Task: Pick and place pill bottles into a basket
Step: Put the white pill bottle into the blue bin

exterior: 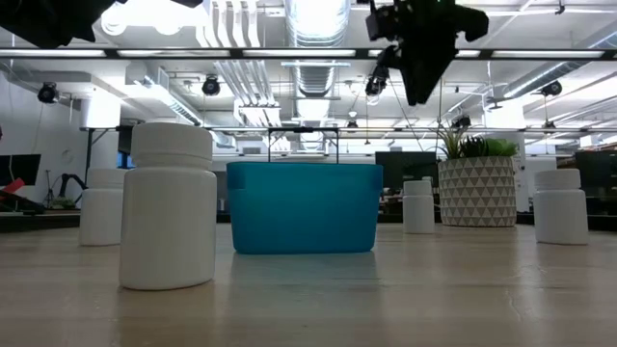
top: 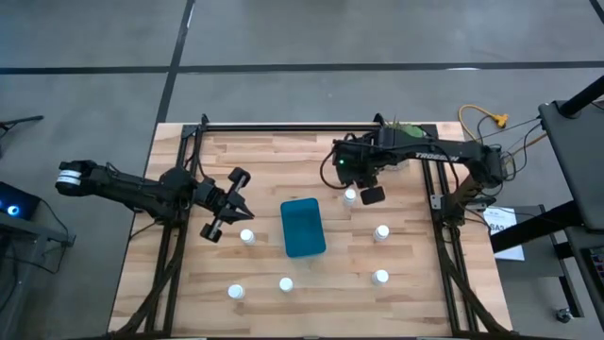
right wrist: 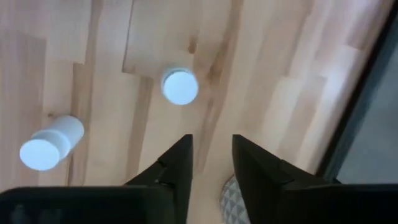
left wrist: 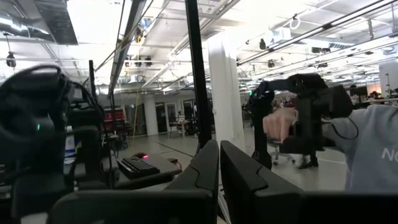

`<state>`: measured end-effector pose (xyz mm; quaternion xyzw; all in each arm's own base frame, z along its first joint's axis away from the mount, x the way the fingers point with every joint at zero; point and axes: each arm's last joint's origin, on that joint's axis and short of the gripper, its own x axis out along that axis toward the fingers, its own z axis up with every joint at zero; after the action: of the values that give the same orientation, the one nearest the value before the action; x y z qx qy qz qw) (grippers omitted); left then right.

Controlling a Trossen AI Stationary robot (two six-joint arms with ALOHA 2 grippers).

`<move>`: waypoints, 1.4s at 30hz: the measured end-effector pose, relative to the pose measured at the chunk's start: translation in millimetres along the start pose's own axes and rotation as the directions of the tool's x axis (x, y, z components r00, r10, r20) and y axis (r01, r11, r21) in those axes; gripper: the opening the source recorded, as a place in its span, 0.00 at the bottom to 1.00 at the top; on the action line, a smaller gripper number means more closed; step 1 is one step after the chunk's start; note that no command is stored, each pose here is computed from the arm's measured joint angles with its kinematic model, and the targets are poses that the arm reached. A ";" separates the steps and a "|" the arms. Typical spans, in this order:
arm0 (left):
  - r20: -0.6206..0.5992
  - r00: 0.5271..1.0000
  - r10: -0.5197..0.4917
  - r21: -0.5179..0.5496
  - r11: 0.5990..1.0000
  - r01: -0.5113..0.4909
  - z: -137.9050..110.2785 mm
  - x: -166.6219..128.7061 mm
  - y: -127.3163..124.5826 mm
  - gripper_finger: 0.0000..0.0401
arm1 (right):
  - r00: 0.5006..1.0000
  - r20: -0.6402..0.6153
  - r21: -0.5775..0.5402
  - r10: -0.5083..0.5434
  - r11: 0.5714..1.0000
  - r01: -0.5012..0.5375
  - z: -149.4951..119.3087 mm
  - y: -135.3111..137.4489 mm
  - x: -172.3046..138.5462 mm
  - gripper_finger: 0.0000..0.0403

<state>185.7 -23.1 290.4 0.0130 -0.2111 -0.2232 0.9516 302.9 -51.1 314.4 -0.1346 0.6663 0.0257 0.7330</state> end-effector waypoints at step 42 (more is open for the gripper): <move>0.000 1.000 0.000 0.000 1.000 0.000 0.0 0.0 0.0 0.00 | 0.992 0.093 -0.010 0.091 0.996 -0.090 -3.2 7.7 84.9 0.58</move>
<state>185.7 -23.1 290.3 0.0131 -0.2112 -0.2230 0.9516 307.5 -56.5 229.3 -0.1051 0.6367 0.0673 0.7609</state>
